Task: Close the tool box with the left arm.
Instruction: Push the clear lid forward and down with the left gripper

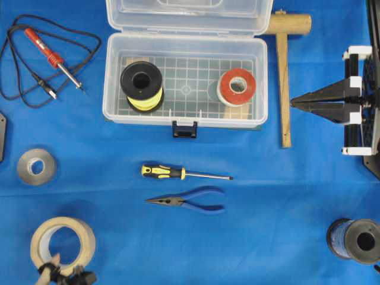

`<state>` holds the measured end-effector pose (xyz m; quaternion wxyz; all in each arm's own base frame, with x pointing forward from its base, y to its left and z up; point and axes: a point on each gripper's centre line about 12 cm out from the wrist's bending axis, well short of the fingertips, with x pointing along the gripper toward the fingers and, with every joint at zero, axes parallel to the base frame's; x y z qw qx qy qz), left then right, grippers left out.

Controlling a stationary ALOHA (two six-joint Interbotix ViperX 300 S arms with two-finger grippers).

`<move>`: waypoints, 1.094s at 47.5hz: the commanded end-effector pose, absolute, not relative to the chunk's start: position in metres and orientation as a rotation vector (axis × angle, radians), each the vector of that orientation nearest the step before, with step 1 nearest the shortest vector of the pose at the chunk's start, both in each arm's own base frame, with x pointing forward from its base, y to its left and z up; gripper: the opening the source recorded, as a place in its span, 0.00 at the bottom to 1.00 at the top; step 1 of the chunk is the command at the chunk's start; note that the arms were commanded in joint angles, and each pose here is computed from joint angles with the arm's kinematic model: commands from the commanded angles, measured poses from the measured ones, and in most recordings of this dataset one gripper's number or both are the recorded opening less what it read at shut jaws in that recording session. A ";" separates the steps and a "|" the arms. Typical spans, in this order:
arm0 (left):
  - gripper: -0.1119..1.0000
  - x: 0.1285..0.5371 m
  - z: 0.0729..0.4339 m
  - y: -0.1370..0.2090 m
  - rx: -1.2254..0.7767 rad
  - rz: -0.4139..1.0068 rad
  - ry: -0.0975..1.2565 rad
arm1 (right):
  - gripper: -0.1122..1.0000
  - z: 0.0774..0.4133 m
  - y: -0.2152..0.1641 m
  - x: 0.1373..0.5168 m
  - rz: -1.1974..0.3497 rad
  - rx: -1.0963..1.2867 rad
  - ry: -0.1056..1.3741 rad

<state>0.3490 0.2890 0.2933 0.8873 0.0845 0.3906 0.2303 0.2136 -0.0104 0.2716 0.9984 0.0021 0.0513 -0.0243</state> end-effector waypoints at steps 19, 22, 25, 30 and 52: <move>0.92 0.354 0.274 0.283 0.149 0.439 0.874 | 0.10 0.274 -0.015 0.215 -0.069 0.007 0.101; 0.92 0.357 0.272 0.275 0.150 0.419 0.884 | 0.10 0.274 -0.015 0.215 -0.070 0.007 0.101; 0.92 0.359 0.269 0.268 0.150 0.399 0.899 | 0.10 0.274 -0.016 0.215 -0.072 0.007 0.100; 0.92 0.364 0.268 0.257 0.152 0.364 0.919 | 0.10 0.274 -0.015 0.215 -0.072 0.007 0.101; 0.92 0.364 0.294 0.218 0.162 0.295 0.929 | 0.10 0.274 -0.016 0.215 -0.072 0.001 0.100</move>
